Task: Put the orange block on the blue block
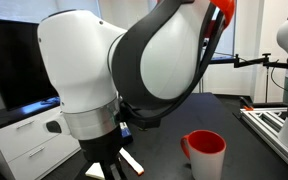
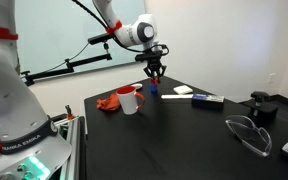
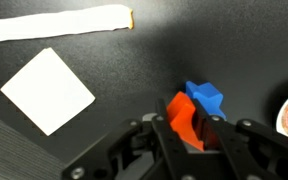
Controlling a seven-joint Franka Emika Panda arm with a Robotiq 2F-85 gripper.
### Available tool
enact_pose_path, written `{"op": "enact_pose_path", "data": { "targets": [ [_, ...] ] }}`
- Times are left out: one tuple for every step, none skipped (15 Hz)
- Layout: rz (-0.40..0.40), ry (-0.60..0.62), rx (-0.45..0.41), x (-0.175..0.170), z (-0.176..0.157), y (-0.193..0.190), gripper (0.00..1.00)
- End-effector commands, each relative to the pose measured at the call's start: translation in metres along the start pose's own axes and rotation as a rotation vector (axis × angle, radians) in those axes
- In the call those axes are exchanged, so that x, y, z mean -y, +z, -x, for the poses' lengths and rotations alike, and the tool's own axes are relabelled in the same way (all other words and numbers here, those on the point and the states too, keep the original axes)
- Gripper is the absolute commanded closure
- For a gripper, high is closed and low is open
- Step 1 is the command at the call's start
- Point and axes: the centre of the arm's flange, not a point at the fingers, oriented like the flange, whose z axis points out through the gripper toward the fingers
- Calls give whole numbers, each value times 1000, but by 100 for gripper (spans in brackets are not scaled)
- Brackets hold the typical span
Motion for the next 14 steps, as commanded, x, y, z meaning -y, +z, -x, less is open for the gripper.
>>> {"op": "enact_pose_path", "data": {
  "targets": [
    [2, -3, -17, 2, 10, -12, 93],
    [1, -3, -18, 3, 10, -13, 93],
    [1, -4, -18, 3, 10, -13, 93],
    [1, -5, -19, 3, 11, -13, 93],
    [0, -6, -17, 4, 11, -13, 93],
    [-2, -6, -16, 4, 12, -13, 93],
    [-3, -6, -13, 6, 13, -13, 93],
    [-5, -6, -13, 6, 15, -14, 93],
    [-6, -7, -13, 7, 16, -14, 93],
    [-7, -7, -12, 8, 17, -14, 93],
    [-7, -6, -12, 8, 18, -14, 93],
    [-6, -8, -11, 8, 19, -14, 93],
    [-5, -8, -11, 9, 19, -15, 93],
    [-6, -8, -10, 9, 19, -15, 93]
  ]
}}
